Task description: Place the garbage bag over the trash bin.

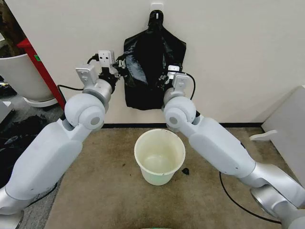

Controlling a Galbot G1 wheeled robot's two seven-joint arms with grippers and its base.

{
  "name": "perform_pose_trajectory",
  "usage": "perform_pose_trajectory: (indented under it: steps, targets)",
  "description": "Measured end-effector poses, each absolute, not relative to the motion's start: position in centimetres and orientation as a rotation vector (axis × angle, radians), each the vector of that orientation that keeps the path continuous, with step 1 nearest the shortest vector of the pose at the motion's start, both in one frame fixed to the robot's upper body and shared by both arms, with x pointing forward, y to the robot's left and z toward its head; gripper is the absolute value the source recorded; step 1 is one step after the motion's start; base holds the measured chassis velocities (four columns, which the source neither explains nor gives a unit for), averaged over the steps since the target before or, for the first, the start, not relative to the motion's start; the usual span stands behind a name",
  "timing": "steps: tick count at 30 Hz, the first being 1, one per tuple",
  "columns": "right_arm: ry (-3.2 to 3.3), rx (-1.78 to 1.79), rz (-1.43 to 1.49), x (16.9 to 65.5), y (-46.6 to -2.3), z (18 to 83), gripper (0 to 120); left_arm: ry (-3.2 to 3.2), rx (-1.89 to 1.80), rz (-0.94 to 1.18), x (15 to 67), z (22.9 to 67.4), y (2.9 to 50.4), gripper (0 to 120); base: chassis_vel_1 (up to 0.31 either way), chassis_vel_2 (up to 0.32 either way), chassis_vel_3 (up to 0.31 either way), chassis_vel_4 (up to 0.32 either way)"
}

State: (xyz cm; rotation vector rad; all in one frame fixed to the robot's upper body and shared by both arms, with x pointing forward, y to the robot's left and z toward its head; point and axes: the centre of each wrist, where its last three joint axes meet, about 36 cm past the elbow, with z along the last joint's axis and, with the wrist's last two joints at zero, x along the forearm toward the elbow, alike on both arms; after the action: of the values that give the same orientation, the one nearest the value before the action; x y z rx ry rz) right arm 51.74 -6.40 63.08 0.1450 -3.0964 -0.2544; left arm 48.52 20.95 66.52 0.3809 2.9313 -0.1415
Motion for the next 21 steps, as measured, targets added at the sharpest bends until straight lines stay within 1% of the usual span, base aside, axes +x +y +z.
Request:
perform_pose_trajectory:
  steps: [12,21]
  targets:
    - [-3.072,0.191,-0.354,49.9,-7.6,63.6,0,2.943,0.367,-0.130,48.0,65.9,22.0,0,0.000,0.000,0.000,0.000]
    - [-2.955,0.246,-0.521,46.0,-10.8,62.4,0,2.959,0.347,-0.105,46.6,64.8,24.0,0,0.000,0.000,0.000,0.000]
